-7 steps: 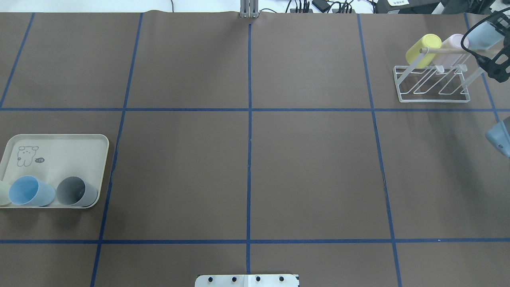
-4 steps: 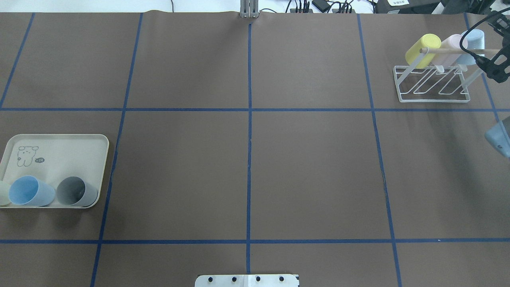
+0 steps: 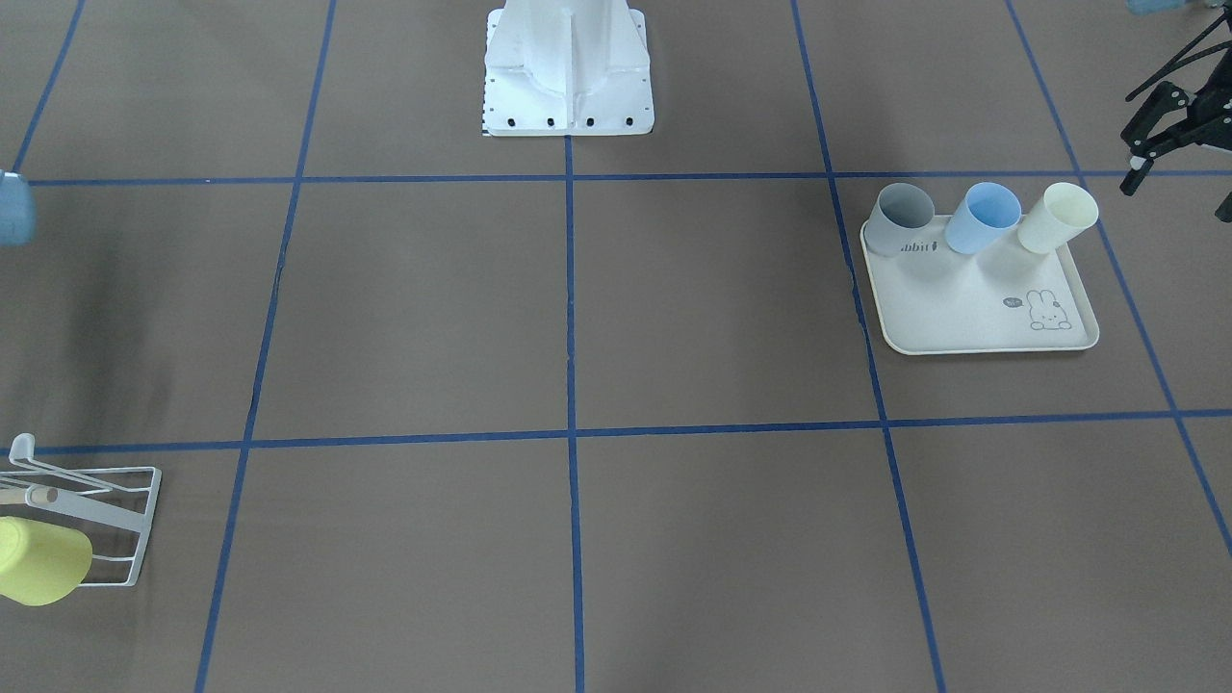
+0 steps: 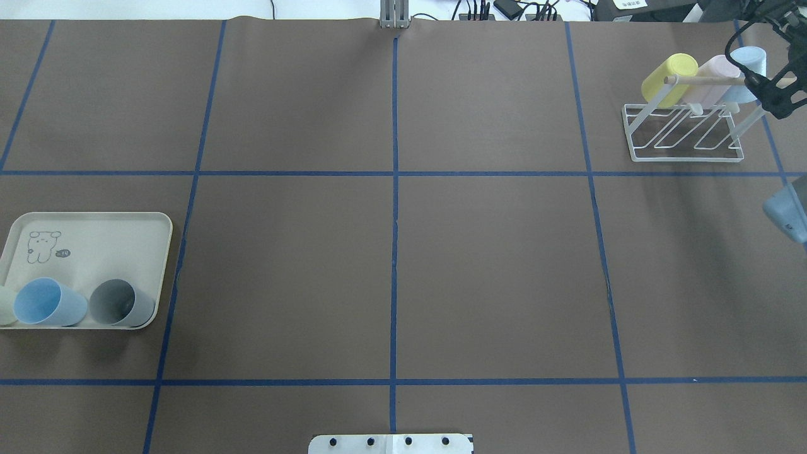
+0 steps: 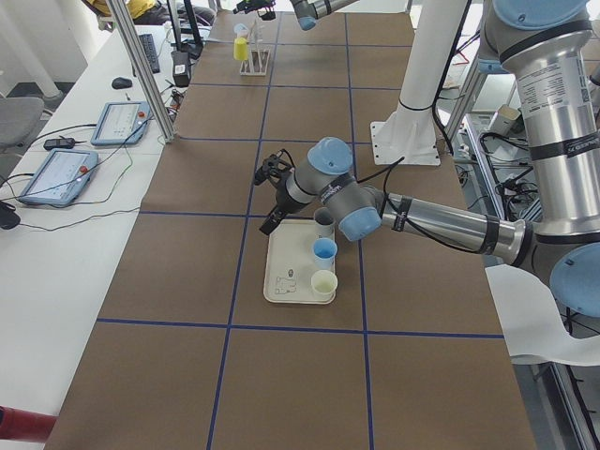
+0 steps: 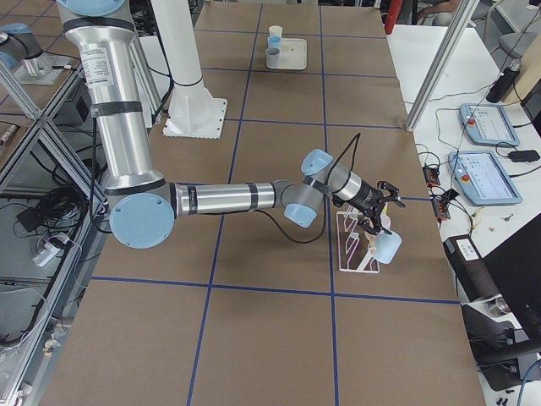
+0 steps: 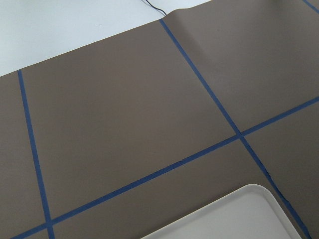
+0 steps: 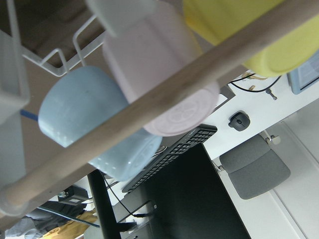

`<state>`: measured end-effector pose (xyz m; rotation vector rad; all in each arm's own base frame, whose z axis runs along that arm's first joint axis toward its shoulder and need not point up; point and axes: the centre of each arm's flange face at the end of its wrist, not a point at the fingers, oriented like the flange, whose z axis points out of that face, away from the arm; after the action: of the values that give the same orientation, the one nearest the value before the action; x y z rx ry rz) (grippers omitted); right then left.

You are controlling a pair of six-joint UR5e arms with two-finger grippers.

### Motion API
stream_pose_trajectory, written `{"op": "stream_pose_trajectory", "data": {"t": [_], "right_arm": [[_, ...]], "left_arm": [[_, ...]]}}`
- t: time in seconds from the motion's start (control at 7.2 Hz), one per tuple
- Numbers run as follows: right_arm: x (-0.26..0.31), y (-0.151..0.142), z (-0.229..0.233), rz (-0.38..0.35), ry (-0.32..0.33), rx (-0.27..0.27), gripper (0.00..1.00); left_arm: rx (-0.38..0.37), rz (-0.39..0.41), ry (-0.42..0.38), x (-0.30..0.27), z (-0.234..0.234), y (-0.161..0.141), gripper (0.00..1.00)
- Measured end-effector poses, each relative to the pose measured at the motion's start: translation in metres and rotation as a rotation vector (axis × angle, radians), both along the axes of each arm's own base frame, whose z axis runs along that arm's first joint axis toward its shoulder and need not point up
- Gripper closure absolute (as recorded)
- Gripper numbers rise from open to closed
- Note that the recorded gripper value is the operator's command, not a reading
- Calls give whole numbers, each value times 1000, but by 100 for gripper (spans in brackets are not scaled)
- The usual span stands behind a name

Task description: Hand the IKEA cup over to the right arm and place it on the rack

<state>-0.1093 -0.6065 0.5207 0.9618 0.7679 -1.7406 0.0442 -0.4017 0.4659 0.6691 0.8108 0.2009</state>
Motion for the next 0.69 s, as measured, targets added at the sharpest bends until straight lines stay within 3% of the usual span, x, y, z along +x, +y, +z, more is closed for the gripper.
{"op": "stream_pose_trajectory", "data": {"t": [0.28, 0.42, 0.69], "right_arm": [[-3, 19, -26, 39, -312, -68, 1], [-2, 35, -37, 67, -491, -130, 1], [0, 71, -62, 140, -879, -304, 1]], "left_arm": [[-1, 0, -1, 0, 1, 0, 0], [-4, -2, -3, 0, 3, 0, 0], [-18, -6, -11, 0, 12, -3, 0]]}}
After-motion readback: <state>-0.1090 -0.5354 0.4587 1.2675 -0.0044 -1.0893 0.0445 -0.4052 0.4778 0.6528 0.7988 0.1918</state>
